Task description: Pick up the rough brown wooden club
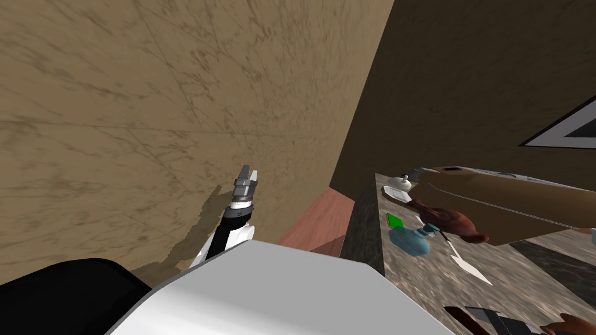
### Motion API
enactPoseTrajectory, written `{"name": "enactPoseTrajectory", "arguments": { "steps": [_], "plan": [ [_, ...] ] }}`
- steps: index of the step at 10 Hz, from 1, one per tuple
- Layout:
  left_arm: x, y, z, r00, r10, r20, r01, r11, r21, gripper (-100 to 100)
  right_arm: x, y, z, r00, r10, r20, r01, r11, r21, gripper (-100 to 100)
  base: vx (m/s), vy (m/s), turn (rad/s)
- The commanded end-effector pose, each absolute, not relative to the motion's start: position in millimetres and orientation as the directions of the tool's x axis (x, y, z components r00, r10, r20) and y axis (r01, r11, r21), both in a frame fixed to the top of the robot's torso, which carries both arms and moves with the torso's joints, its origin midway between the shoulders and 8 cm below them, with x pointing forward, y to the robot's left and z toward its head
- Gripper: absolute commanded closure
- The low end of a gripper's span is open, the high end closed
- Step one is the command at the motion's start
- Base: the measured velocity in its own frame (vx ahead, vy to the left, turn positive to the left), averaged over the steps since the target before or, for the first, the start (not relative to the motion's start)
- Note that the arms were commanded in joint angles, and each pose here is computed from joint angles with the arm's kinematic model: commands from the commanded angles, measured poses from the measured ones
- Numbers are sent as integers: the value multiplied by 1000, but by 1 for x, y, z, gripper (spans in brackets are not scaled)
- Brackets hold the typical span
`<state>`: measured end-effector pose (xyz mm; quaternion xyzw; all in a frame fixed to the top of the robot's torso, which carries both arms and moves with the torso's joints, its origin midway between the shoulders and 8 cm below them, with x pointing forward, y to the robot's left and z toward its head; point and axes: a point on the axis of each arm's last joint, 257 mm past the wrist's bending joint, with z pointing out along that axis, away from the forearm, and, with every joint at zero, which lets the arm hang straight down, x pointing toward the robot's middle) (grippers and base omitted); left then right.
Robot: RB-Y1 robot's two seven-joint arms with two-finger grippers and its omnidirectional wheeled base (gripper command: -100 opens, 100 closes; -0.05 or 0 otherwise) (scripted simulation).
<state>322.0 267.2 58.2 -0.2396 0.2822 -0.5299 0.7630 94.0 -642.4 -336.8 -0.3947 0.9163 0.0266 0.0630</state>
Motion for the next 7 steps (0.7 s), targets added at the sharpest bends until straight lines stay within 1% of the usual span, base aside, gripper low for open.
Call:
{"name": "enactPoseTrajectory", "arguments": {
  "steps": [1, 2, 3, 7],
  "plan": [
    [322, 267, 58, 279, -944, -177, 673, 324, -665, 0, 86, -641, -349, -688, -714, -134, -720, 694, -1, -100, 26, -1, 62],
    [322, 267, 58, 279, -944, -177, 673, 324, -665, 0, 89, -640, -345, -684, -717, -136, -724, 690, 0, -100, 10, 0, 9],
    [322, 267, 58, 279, -944, -177, 673, 324, -665, 0, 89, -640, -346, -685, -716, -135, -723, 691, -2, 100, 0, 0, 0],
    [322, 267, 58, 279, -944, -177, 673, 324, -665, 0, 89, -640, -346, -684, -717, -135, -723, 691, -1, 100, 0, 0, 0]
  ]
}}
